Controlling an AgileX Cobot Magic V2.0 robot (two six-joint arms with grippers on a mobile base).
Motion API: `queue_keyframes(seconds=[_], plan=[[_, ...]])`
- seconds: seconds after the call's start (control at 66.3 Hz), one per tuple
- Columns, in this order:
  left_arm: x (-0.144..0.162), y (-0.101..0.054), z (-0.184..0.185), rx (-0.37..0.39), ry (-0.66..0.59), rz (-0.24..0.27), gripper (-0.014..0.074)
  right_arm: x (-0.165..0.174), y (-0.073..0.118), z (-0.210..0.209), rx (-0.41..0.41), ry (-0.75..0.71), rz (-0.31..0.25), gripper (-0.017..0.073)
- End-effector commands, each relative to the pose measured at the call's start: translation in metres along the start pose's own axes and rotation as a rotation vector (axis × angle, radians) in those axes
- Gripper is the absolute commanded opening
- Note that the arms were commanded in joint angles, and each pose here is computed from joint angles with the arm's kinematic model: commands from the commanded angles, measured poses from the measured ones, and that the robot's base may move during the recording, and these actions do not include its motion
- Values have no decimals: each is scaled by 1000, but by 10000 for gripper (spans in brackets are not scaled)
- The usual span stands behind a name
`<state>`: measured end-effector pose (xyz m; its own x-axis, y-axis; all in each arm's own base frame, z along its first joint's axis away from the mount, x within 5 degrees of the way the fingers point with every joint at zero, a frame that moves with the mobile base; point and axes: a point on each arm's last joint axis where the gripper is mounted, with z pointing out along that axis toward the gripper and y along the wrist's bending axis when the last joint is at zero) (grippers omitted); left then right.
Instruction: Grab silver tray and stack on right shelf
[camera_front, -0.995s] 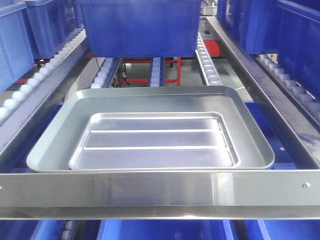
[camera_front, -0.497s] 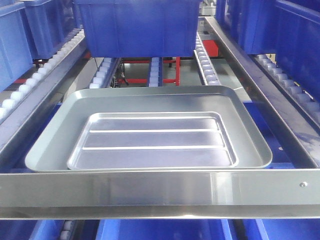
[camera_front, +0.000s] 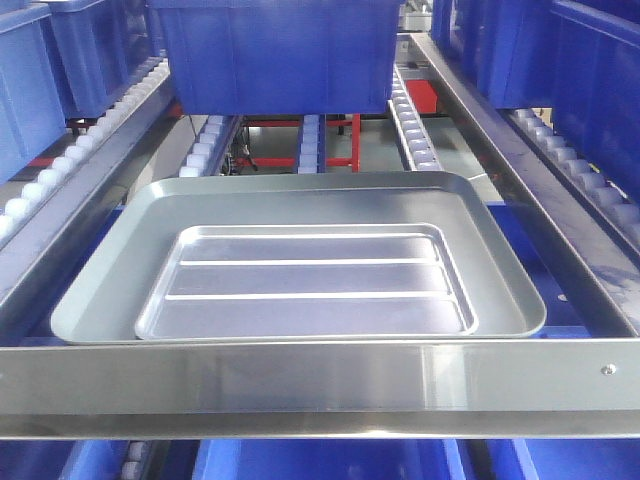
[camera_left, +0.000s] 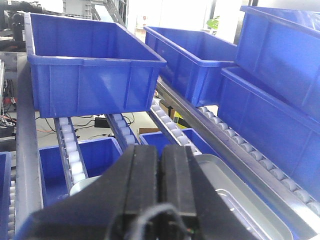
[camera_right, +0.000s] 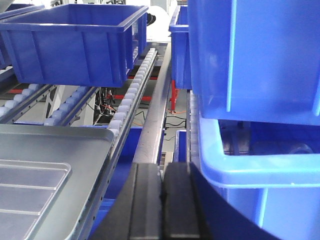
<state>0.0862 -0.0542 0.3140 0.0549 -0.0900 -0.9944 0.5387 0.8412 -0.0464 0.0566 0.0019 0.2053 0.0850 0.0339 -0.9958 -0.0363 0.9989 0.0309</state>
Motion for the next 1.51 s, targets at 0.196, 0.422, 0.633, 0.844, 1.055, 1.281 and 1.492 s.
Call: queue_keyframes(seconds=[0.196,0.422,0.633,0.844,1.055,1.281,1.492], plan=[[-16,-4,0,36,-99,2,-90,-10,0,-2,-3,-119,4,49],[-12,-2,0,19,-63,14,-90,-10,0,-2,-3,-119,4,49],[14,16,-11,-164,-26,-104,-90,-10,0,-2,-3,-119,4,49],[50,30,-48,-430,-221,93,-90,-10,0,-2,-3,-119,4,49],[95,31,-64,-498,-180,72,-90,-10,0,-2,-3,-119,4,49],[100,30,-63,-483,-106,98,-90,-10,0,-2,-3,-117,4,49],[100,30,-63,-481,-111,79,-90,-10,0,-2,-3,-117,4,49]])
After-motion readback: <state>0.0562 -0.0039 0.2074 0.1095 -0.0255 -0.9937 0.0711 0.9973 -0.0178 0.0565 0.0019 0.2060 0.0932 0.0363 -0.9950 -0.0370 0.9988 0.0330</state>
